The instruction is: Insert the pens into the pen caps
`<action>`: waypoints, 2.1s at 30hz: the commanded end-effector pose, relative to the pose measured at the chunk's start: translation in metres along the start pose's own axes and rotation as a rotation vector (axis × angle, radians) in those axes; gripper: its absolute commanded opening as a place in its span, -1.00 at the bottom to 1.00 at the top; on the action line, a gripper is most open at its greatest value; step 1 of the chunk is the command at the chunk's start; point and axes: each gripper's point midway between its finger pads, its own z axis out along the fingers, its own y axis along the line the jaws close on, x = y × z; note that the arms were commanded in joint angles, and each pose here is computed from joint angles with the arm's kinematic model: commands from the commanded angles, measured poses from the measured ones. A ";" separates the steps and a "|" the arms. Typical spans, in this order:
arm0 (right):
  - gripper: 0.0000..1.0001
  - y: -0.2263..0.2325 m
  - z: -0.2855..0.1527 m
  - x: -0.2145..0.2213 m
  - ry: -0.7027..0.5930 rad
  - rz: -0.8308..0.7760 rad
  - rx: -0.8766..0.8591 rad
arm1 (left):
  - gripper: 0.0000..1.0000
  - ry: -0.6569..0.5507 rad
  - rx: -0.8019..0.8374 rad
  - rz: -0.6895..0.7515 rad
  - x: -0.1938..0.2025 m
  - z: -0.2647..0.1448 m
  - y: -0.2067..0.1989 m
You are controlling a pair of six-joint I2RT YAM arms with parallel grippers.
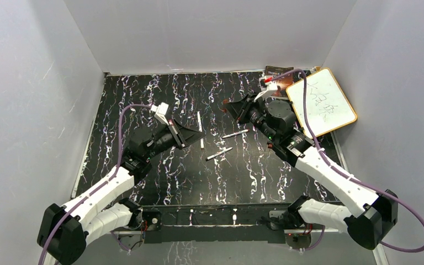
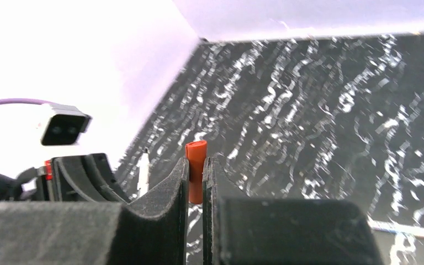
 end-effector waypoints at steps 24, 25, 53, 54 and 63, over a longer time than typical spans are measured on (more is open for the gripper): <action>-1.00 0.116 0.021 -0.098 -0.247 0.077 -0.444 | -1.00 -0.021 0.269 0.048 -0.032 0.004 -0.086; -1.00 0.116 0.021 -0.096 -0.239 0.076 -0.444 | -1.00 -0.021 0.269 0.051 -0.031 0.003 -0.086; -1.00 0.106 0.028 -0.072 -0.174 0.055 -0.408 | -1.00 -0.036 0.328 0.139 -0.033 -0.008 -0.101; -1.00 0.107 0.028 -0.072 -0.173 0.054 -0.411 | -1.00 -0.033 0.328 0.138 -0.032 -0.008 -0.101; -1.00 0.105 0.026 -0.065 -0.158 0.047 -0.402 | -1.00 -0.048 0.315 0.144 -0.032 -0.010 -0.097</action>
